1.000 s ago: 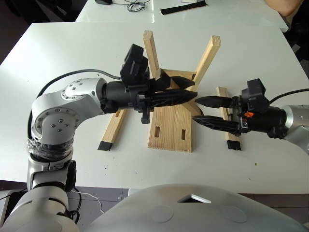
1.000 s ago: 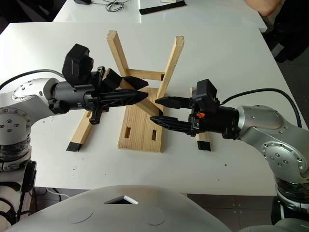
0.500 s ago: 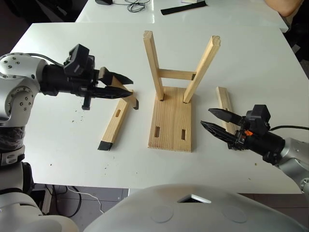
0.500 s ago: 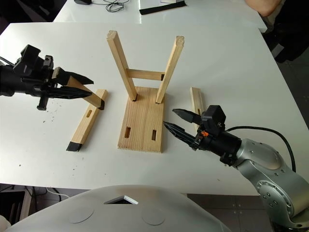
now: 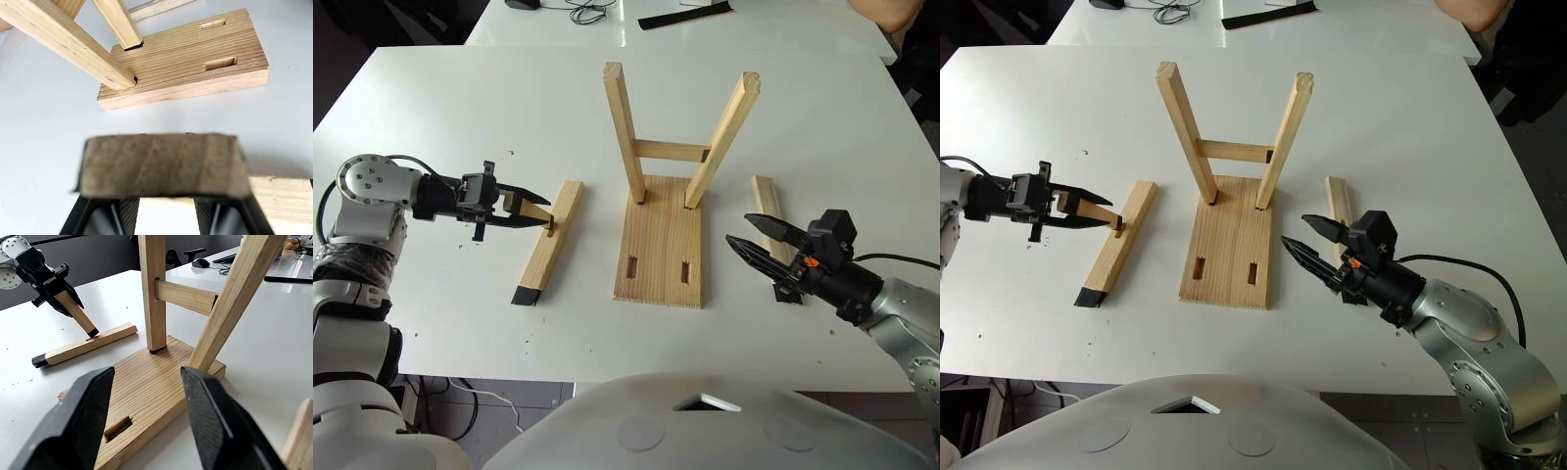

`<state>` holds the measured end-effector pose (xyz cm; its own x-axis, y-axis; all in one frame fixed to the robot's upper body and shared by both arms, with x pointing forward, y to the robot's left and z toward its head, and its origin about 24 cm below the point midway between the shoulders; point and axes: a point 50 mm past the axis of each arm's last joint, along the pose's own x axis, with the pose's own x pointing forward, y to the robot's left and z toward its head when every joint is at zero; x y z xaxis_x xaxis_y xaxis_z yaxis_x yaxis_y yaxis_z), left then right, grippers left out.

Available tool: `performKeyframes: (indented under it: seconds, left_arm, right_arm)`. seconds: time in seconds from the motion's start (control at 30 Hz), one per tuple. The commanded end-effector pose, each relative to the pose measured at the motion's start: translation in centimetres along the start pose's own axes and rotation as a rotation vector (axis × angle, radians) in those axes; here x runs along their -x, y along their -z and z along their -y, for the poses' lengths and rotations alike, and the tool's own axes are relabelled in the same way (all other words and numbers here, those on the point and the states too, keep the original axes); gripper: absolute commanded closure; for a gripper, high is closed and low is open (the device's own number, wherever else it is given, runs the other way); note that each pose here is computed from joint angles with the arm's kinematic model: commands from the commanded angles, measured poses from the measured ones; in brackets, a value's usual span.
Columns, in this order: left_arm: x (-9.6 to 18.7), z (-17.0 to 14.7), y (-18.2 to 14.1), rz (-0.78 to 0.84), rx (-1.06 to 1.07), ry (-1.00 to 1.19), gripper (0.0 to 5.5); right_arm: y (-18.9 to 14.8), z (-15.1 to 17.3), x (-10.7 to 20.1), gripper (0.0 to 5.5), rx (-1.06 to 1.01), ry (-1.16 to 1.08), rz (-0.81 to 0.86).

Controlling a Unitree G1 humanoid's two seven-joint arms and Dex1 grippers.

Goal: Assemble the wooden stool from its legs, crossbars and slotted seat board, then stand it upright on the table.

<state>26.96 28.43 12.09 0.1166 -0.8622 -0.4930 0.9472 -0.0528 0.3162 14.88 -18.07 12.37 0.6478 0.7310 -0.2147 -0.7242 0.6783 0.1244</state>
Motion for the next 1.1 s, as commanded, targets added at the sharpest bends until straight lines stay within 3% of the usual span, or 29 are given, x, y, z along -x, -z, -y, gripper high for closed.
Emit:
performKeyframes:
  seconds: [0.03,1.1]
  left_arm:
    - [0.2,-0.4,0.1,-0.03,-0.019,0.014,4.2]
    - [-0.9,0.8,-0.2,0.047,-0.021,0.075,4.2]
  right_arm:
    - [0.2,-0.3,-0.1,2.99,0.005,0.007,-0.005]
    - [1.0,-1.3,-0.6,2.99,0.014,0.026,-0.005]
